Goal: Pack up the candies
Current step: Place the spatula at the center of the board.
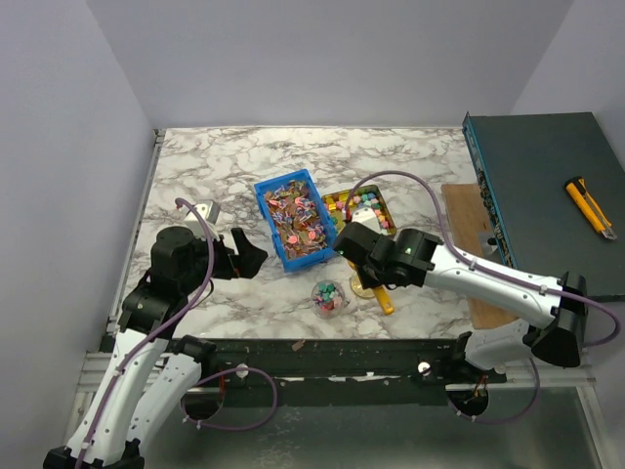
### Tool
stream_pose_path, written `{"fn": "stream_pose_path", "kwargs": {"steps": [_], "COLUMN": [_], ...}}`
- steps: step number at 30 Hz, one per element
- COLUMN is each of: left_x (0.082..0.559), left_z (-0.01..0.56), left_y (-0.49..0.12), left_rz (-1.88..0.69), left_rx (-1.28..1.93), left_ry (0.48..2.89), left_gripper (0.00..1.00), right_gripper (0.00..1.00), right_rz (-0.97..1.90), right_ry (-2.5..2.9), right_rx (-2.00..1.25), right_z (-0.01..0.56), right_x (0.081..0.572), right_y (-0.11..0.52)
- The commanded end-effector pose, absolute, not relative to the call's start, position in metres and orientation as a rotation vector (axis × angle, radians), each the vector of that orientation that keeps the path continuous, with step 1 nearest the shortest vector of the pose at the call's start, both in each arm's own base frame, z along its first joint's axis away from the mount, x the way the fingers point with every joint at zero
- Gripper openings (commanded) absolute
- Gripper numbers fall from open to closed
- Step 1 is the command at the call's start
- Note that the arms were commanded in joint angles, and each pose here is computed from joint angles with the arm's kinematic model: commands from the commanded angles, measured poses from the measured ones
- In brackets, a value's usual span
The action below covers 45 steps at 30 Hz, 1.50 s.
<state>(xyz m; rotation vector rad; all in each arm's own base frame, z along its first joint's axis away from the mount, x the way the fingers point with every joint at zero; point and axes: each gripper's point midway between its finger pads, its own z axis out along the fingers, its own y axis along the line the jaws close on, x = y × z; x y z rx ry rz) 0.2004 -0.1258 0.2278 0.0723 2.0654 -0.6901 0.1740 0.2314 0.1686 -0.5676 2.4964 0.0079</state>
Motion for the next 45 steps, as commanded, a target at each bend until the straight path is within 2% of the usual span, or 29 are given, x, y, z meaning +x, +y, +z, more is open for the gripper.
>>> {"fn": "stream_pose_path", "kwargs": {"steps": [1, 12, 25, 45], "left_x": [0.200, 0.202, 0.203, 0.204], "left_z": [0.222, 0.219, 0.219, 0.217], "left_y": [-0.126, -0.126, -0.123, -0.123], "left_rz": [-0.684, -0.675, -0.660, -0.655], "left_rx": [0.082, 0.076, 0.066, 0.066], "left_ry": [2.087, 2.099, 2.099, 2.104], "left_gripper": [0.99, 0.99, 0.99, 0.99], "right_gripper": [0.01, 0.01, 0.01, 0.04], "right_rz": [0.071, -0.001, -0.066, -0.149], "right_ry": [2.398, 2.350, 2.325, 2.358], "right_rx": [-0.356, -0.084, 0.220, 0.429], "right_z": [0.174, 0.143, 0.109, 0.047], "right_x": [0.201, 0.232, 0.246, 0.273], "right_y": [0.223, 0.184, 0.140, 0.092]}}
